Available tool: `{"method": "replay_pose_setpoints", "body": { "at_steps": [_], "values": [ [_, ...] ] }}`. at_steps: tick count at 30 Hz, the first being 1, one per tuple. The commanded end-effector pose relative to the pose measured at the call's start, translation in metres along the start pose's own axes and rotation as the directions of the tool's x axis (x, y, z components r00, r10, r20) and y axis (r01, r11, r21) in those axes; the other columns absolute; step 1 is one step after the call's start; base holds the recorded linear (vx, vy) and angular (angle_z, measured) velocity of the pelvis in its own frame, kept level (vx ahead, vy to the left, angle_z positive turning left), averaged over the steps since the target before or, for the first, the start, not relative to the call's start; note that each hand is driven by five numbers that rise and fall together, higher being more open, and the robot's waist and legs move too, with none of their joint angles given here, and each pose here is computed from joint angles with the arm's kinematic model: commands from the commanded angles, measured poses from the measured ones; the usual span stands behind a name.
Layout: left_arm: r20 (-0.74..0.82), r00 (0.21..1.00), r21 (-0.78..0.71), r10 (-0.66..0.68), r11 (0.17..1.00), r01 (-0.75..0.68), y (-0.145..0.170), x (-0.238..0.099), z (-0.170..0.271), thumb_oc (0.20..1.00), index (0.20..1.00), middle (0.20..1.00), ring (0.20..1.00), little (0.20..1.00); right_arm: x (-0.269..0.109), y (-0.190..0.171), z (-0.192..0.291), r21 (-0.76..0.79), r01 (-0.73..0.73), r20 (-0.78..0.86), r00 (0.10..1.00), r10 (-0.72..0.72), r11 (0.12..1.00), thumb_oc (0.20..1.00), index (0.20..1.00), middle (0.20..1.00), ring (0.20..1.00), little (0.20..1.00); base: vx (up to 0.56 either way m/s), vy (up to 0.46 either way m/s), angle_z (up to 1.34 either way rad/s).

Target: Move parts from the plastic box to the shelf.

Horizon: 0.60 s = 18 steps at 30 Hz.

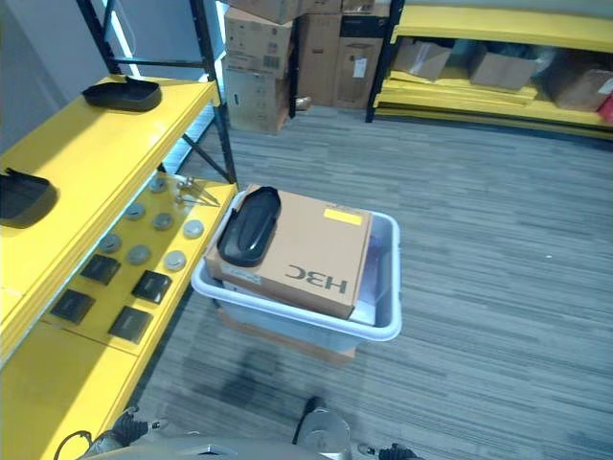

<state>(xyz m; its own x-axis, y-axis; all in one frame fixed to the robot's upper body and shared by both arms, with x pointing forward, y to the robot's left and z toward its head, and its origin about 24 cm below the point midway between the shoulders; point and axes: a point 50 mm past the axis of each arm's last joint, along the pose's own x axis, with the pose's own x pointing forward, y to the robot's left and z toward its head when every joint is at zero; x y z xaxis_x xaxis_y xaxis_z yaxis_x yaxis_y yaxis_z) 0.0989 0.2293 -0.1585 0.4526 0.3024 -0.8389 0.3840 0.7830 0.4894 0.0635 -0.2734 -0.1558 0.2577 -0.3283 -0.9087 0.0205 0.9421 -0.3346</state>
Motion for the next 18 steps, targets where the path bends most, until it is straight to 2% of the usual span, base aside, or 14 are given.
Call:
{"method": "replay_pose_setpoints", "body": {
  "at_steps": [1, 6, 12, 18],
  "values": [
    [0.063, 0.995, -0.033, 0.079, 0.996, -0.077, 0.013, 0.003, 0.013, 1.0, 1.0, 1.0, 1.0, 1.0, 0.001, 0.01, 0.007, -0.056, -0.041, 0.004, 0.999, 0.041, 0.998, 1.0, 1.0, 1.0, 1.0, 1.0, 0.12, -0.229, -0.06],
    [0.063, 0.993, -0.076, 0.104, 0.992, -0.099, 0.014, 0.003, 0.019, 1.0, 1.0, 1.0, 1.0, 1.0, 0.003, -0.007, 0.028, -0.051, 0.005, 0.026, 1.0, -0.003, 0.999, 1.0, 1.0, 1.0, 1.0, 1.0, 0.02, -0.104, -0.34],
    [0.013, 0.997, -0.079, 0.08, 0.994, -0.079, 0.01, 0.002, 0.007, 1.0, 1.0, 1.0, 1.0, 1.0, 0.004, -0.021, 0.038, -0.045, 0.071, 0.035, 0.997, -0.07, 0.996, 1.0, 1.0, 1.0, 1.0, 1.0, 0.15, 0.254, -0.55],
    [0.011, 0.997, -0.056, 0.072, 0.996, -0.071, 0.007, 0.0, 0.003, 1.0, 1.0, 1.0, 1.0, 1.0, 0.002, -0.01, 0.034, 0.095, 0.088, 0.102, 0.99, -0.098, 0.992, 1.0, 1.0, 1.0, 1.0, 1.0, 0.04, 0.179, -0.23]
  ]
}}
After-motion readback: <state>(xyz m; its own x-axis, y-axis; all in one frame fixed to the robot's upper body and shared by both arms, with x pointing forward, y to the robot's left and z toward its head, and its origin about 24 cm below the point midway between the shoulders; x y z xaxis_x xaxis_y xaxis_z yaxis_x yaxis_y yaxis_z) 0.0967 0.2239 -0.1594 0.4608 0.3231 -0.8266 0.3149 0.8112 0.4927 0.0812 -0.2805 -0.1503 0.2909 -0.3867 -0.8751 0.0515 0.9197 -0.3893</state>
